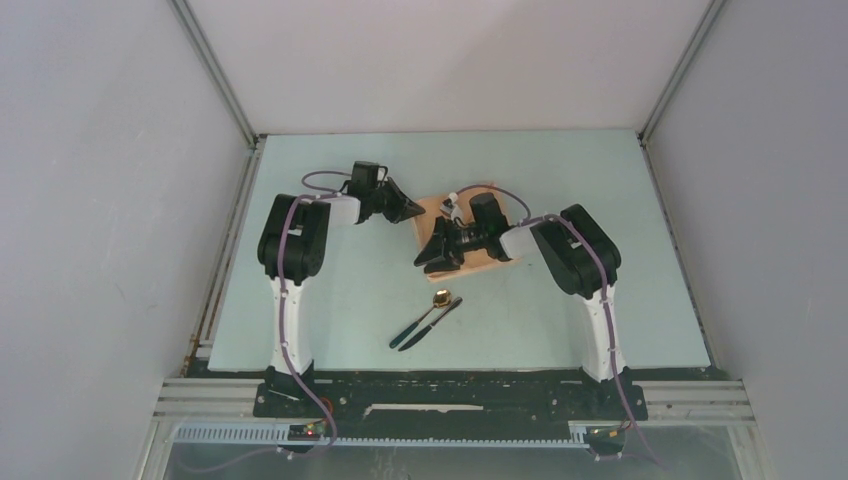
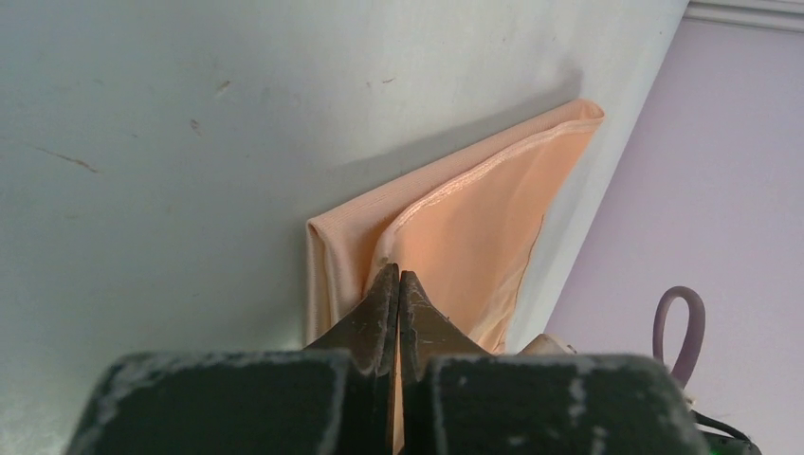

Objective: Fold the napkin into a case and place the utensils inside
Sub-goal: Smooth out the upper triangle-folded napkin at the center of the board.

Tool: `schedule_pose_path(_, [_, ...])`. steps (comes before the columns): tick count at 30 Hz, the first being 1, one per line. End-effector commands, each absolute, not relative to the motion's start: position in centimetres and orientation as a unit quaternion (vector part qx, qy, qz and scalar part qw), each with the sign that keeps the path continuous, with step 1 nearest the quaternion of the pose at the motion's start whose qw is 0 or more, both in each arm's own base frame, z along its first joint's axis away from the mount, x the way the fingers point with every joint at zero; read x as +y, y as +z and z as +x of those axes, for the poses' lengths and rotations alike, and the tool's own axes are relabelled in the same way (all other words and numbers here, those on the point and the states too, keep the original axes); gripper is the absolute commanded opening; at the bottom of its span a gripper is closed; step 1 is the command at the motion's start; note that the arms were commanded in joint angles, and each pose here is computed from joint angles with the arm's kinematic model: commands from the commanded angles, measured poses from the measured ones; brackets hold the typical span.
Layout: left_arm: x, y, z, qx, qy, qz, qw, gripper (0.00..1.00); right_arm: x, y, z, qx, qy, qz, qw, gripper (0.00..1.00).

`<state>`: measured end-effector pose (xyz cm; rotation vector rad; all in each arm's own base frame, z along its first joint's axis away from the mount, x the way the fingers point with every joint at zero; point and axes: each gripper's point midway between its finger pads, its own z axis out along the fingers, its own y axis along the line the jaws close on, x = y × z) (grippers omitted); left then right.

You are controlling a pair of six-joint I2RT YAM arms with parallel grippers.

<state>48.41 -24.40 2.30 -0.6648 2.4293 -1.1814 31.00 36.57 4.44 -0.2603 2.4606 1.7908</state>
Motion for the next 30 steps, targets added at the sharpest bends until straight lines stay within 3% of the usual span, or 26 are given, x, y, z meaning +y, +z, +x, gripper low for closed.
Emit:
schedule_pose_path(1, [-23.4,1.0,48.9,0.864,-0.4,-0.253,0.173,0.0,36.3,5.5,30.8,0.806,0.58,-0.105,0.06,0.7])
schedule_pose_path(10, [-23.3,1.0,48.9,0.865,-0.4,-0.25,0.172,0.0,36.0,8.6,30.3,0.805,0.571,-0.136,0.087,0.71])
schedule_pose_path(20, [-23.4,1.0,48.9,0.865,-0.4,-0.249,0.172,0.0,36.2,5.9,29.1,0.819,0.558,-0.126,0.053,0.71])
schedule_pose_path(30, [-23.3,1.0,48.9,0.866,-0.402,-0.245,0.17,0.0,35.2,6.2,29.4,0.83,0.539,-0.118,0.084,0.72])
